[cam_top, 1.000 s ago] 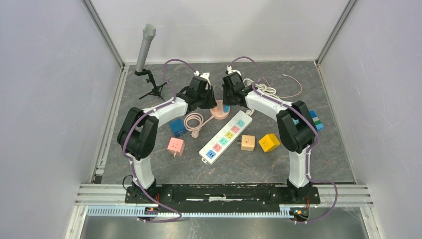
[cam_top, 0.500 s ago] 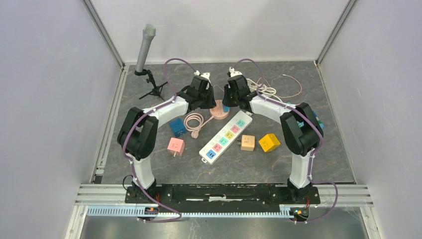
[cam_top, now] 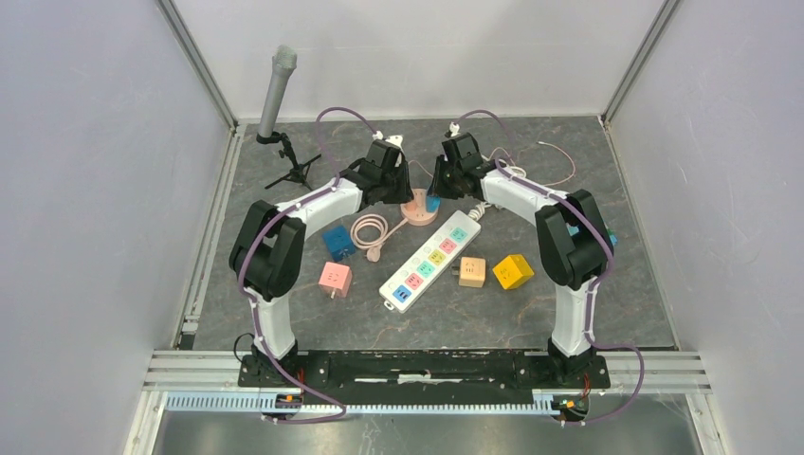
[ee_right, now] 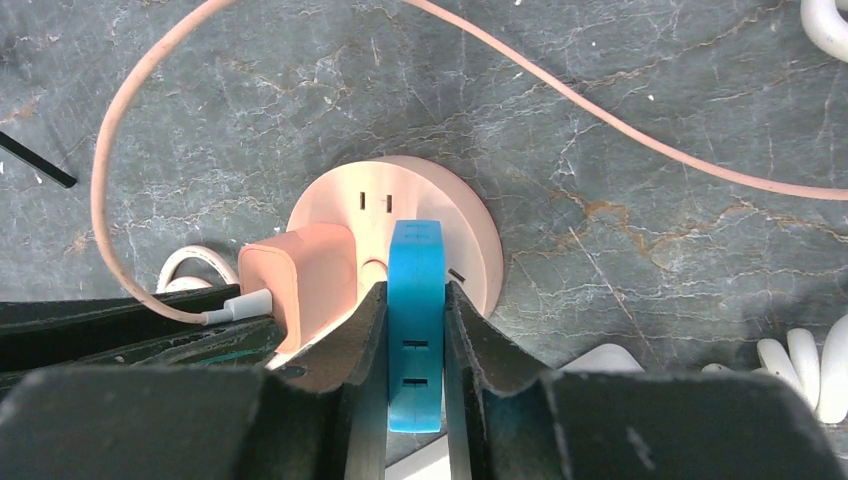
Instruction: Pull the plug off the socket
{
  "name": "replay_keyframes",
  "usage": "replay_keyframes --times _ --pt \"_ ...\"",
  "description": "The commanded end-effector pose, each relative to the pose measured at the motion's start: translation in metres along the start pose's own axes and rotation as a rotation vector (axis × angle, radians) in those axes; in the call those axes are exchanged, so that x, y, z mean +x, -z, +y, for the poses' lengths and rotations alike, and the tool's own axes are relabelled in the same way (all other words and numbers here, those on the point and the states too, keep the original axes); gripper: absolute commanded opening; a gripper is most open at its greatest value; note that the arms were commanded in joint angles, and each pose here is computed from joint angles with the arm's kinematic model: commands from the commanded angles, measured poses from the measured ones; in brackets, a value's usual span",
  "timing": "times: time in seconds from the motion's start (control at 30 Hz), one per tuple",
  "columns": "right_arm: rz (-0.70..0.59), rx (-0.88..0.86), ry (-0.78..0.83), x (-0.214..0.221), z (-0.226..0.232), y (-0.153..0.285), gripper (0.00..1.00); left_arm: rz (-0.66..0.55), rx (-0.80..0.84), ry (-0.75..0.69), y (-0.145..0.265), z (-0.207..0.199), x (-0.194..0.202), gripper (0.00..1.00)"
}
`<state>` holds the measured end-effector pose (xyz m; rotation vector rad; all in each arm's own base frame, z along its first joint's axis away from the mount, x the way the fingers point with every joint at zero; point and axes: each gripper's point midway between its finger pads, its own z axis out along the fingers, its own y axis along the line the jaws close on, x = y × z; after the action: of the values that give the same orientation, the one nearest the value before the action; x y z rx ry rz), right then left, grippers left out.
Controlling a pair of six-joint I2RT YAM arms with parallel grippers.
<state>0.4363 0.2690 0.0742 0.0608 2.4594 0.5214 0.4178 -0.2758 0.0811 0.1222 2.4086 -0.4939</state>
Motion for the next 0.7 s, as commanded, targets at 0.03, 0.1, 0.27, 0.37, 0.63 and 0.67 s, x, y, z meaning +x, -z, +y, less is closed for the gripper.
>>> replay_keyframes --times 0.03,0.1,0.27,0.37,0.63,0.67 --pt "-0.011 -0.044 0.044 -0.005 0.026 0.009 0.0 0.323 -0.232 -0.071 -0.013 0.071 0.104 0.18" --pt "-0.079 0.04 0.182 -0.012 0.025 0.014 0.0 0.33 -0.234 -0.075 -0.013 0.073 0.107 0.15" --pt "-0.135 0.131 0.342 -0.012 0.029 0.022 0.0 0.351 -0.253 -0.093 -0.011 0.078 0.112 0.17" --pt "-0.107 0.134 0.281 -0.007 0.021 0.02 0.0 0.361 -0.258 -0.096 -0.011 0.081 0.116 0.16" --pt "-0.001 -0.069 0.075 0.004 0.03 0.015 0.0 0.363 -0.251 -0.097 -0.011 0.079 0.115 0.15" --pt "0.007 -0.06 0.104 0.008 0.034 0.012 0.0 0.364 -0.25 -0.097 -0.011 0.078 0.115 0.15"
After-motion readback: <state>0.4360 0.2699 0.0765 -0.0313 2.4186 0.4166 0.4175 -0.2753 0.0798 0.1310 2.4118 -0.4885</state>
